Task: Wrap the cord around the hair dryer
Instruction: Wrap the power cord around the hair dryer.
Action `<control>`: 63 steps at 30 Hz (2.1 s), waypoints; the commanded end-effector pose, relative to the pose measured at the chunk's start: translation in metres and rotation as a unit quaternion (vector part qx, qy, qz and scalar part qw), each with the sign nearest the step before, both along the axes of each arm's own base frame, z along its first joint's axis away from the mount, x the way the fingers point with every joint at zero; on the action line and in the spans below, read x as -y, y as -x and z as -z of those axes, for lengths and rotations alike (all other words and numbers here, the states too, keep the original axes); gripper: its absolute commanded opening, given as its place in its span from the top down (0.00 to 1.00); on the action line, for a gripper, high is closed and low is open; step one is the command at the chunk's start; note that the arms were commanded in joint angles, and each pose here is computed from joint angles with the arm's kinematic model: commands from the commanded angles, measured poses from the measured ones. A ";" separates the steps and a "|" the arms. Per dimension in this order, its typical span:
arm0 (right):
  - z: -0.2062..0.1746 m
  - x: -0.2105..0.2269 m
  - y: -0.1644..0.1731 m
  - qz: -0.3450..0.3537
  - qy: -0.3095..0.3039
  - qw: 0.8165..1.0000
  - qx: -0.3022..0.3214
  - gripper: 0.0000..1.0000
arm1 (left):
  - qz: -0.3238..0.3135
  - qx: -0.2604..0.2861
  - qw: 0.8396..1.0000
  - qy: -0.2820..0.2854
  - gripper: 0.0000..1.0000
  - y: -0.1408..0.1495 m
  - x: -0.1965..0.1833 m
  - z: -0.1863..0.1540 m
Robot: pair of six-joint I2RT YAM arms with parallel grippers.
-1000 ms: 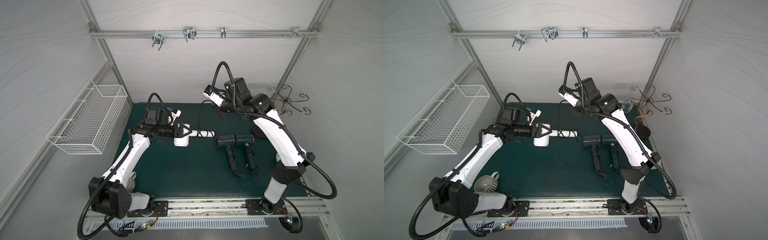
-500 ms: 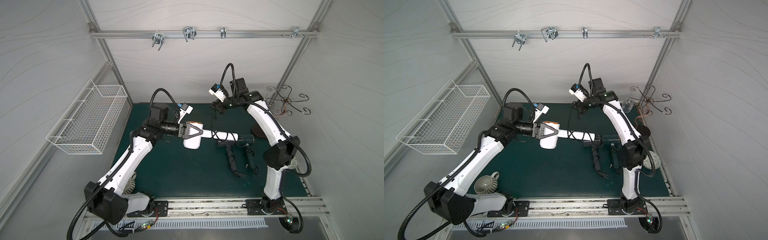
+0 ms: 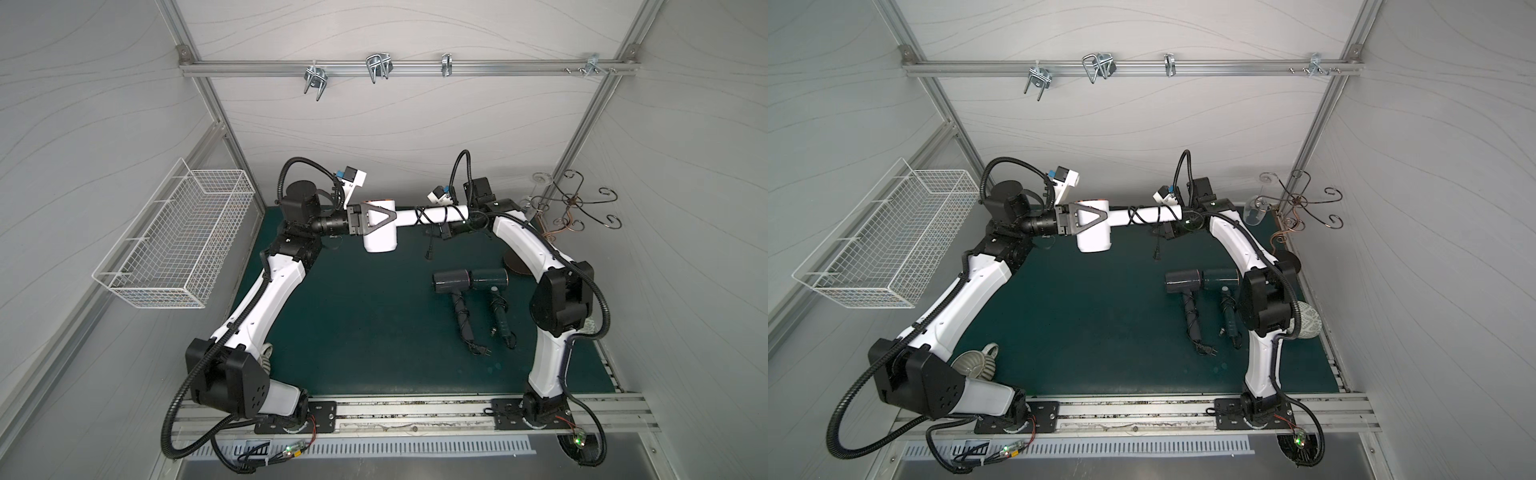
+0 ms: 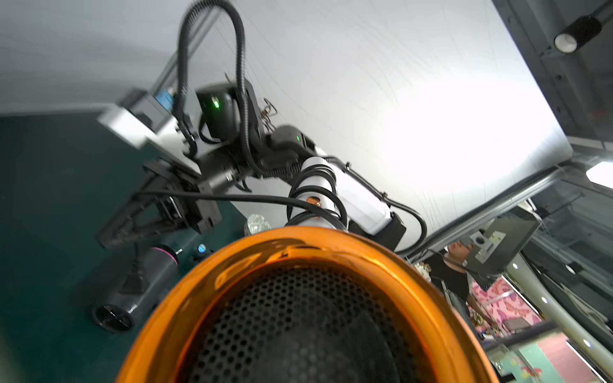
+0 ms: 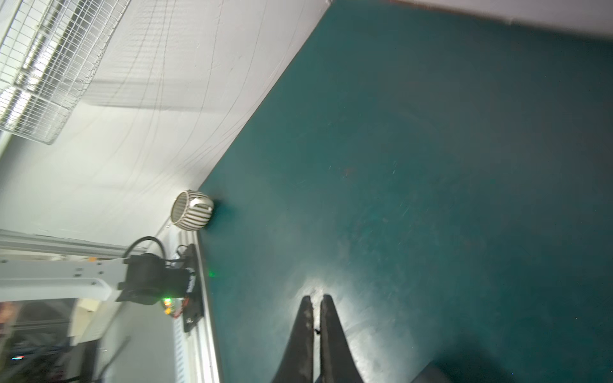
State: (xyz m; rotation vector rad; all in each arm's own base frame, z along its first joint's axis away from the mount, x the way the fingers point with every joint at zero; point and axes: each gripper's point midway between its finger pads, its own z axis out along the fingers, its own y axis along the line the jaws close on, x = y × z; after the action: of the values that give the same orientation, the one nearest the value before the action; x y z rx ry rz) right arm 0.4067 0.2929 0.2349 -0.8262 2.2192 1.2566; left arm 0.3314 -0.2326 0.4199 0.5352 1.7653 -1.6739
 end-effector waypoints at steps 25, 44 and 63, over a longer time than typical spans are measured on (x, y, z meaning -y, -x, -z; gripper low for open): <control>0.030 -0.024 0.083 0.010 -0.074 0.989 -0.129 0.87 | -0.111 0.137 0.982 0.071 1.00 -0.025 -0.062 -0.095; 0.032 -0.006 0.127 0.083 -0.023 0.992 -0.092 1.00 | -0.221 0.076 0.972 0.033 1.00 -0.058 -0.095 -0.052; -0.049 -0.019 0.215 -0.138 0.260 0.951 0.093 1.00 | -0.215 -0.004 0.934 -0.284 1.00 -0.051 -0.070 0.095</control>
State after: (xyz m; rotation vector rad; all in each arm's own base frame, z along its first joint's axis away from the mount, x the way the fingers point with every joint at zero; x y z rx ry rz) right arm 0.1997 0.3435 0.2961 -1.2919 2.2904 0.8751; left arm 0.3866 -0.1634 0.3337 0.2558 2.1717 -0.9603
